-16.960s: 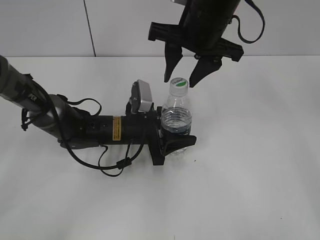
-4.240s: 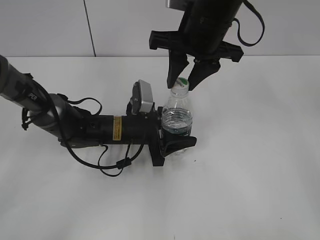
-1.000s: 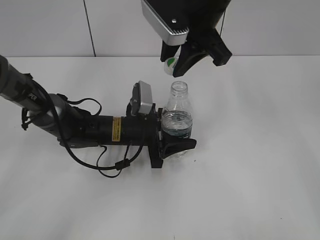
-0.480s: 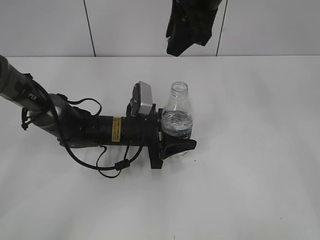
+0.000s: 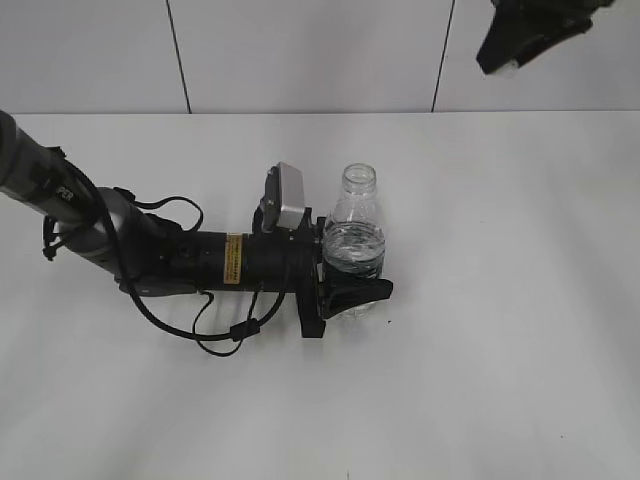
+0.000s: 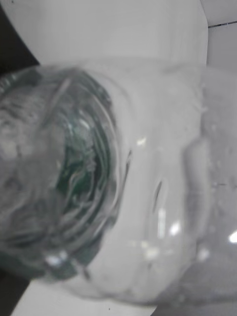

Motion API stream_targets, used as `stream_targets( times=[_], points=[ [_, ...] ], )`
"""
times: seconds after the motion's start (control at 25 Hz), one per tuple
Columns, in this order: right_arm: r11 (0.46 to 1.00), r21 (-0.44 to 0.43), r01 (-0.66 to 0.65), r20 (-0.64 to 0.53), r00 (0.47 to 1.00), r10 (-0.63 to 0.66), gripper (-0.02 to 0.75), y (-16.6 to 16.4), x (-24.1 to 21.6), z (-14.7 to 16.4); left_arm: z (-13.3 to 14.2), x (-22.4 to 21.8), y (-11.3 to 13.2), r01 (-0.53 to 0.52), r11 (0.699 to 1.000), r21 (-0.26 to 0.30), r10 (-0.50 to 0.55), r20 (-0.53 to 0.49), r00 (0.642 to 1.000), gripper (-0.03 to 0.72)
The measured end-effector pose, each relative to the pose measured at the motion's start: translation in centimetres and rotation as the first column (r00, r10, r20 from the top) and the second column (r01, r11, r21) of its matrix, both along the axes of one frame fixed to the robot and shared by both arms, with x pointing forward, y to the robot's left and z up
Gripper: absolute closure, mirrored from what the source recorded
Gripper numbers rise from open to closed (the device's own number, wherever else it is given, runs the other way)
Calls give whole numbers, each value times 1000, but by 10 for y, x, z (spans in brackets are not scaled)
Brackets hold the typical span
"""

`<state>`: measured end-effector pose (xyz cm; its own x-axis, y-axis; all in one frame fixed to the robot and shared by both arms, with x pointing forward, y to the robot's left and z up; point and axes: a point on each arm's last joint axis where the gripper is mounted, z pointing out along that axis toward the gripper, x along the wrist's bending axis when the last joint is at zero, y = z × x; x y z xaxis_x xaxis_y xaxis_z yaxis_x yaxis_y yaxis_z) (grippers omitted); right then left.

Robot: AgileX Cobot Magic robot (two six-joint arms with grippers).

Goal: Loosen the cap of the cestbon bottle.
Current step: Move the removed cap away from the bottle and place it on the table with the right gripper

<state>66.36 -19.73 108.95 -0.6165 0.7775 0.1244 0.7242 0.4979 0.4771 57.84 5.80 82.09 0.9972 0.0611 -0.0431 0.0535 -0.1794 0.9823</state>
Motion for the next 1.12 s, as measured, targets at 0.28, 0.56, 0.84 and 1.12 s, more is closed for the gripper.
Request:
stream_targets(
  times=[0.28, 0.56, 0.84, 1.12],
  points=[
    [969, -29, 245, -212, 946, -245, 442, -31, -6, -65, 0, 0, 0, -4, 1000, -2, 4, -1, 1000, 286],
    [923, -144, 356, -255, 888, -383, 442, -44, -26, -133, 0, 0, 0, -4, 1000, -2, 4, -1, 1000, 286],
    [904, -140, 404, -197, 883, -425, 442, -47, -25, -157, 0, 0, 0, -5, 1000, -2, 5, -1, 1000, 286],
    [901, -177, 397, -238, 871, -430, 442, -48, -22, -189, 0, 0, 0, -5, 1000, -2, 5, -1, 1000, 286]
  ],
)
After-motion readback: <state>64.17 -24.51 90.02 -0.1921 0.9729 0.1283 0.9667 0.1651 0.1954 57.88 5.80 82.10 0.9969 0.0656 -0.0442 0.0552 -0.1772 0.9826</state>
